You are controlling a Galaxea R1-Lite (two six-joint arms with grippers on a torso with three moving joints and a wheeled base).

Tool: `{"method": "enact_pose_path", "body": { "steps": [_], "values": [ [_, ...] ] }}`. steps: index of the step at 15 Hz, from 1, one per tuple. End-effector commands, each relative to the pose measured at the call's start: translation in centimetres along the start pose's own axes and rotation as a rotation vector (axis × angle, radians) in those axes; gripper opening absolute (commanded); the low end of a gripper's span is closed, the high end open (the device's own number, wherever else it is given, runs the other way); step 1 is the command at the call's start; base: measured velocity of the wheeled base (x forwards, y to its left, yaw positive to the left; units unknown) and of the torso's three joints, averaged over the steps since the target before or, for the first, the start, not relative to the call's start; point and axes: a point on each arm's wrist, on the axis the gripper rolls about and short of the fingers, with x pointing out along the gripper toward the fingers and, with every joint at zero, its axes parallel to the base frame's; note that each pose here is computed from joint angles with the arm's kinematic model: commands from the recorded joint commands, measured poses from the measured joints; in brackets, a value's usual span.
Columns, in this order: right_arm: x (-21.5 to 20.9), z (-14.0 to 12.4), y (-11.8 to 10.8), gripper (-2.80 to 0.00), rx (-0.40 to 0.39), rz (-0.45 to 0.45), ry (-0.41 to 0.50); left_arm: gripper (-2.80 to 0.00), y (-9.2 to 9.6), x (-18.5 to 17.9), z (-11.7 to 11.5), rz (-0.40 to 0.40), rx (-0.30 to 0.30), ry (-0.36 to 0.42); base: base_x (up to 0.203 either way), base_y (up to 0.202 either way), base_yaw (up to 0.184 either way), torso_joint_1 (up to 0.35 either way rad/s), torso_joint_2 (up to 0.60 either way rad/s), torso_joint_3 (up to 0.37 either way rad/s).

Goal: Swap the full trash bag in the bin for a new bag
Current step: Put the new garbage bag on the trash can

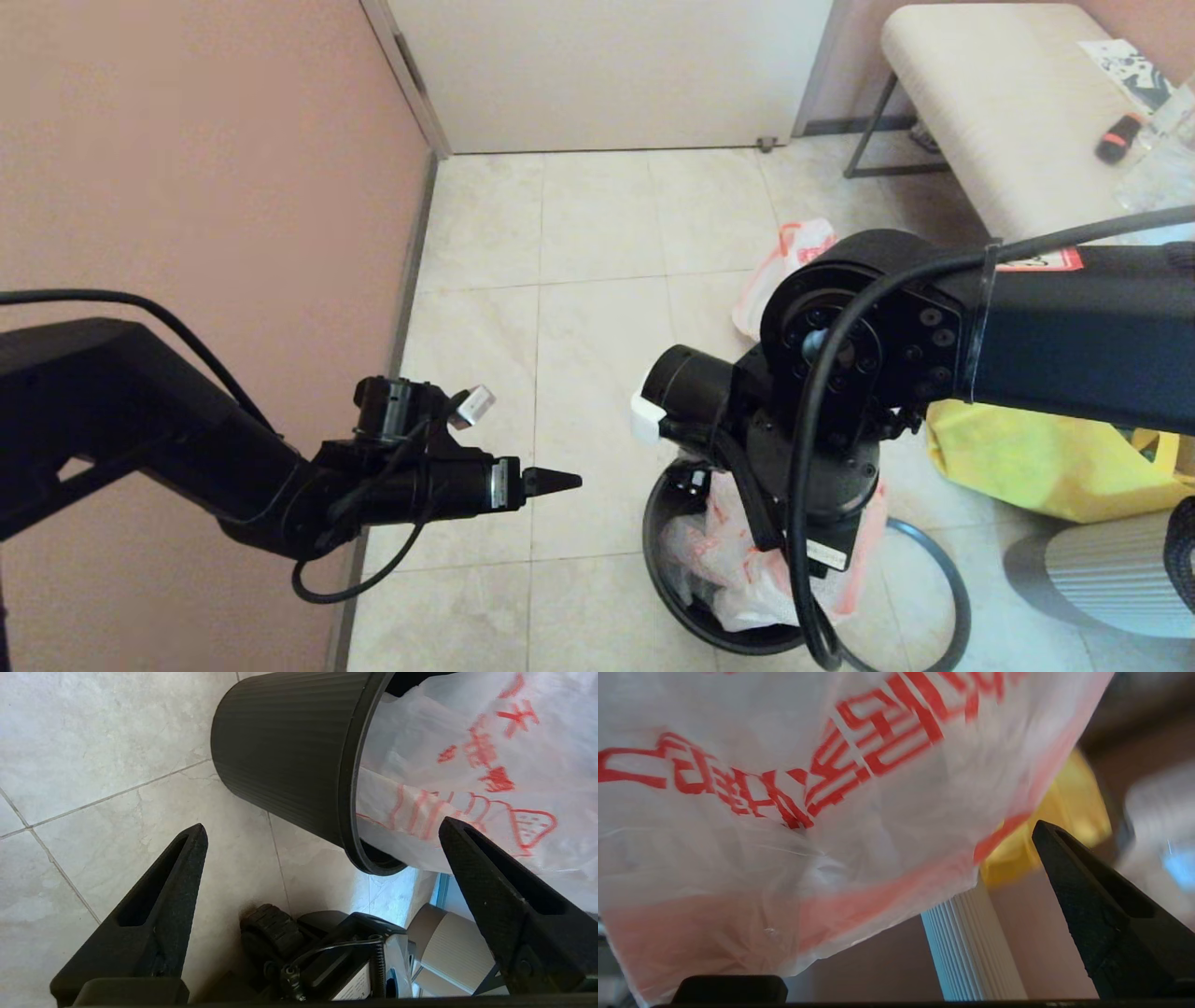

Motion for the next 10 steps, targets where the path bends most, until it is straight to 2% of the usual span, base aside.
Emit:
{"method": "enact_pose_path", "body": {
  "steps": [1,2,5,7,10],
  "values": [
    [0.7,-0.7,0.4,0.0,-0.01,-0.049,0.12,0.0,0.1,0.1,-0.1,-0.003,-0.003,0.002,0.0,0.0,0.0,0.0,0.0,0.0],
    [1.0,-0.9,0.6,0.0,0.022,-0.075,0.163,0.0,0.1,0.1,-0.1,-0.003,-0.003,0.003,0.0,0.0,0.0,0.0,0.0,0.0],
    [1.0,-1.3,-0.1,0.0,0.202,-0.105,0.16,0.0,-0.3,-0.5,-0.2,-0.003,-0.004,0.001,0.0,0.0,0.0,0.0,0.0,0.0],
    [-0.8,-2.9,-1.5,0.0,0.291,-0.08,0.1,0.0,-0.6,-1.1,-0.2,0.005,-0.005,-0.005,0.0,0.0,0.0,0.0,0.0,0.0],
    [-3.7,-5.8,-4.3,0.0,0.496,-0.003,-0.027,0.0,-2.0,-3.7,-0.1,0.061,-0.015,-0.005,0.0,0.0,0.0,0.0,0.0,0.0]
  ]
}}
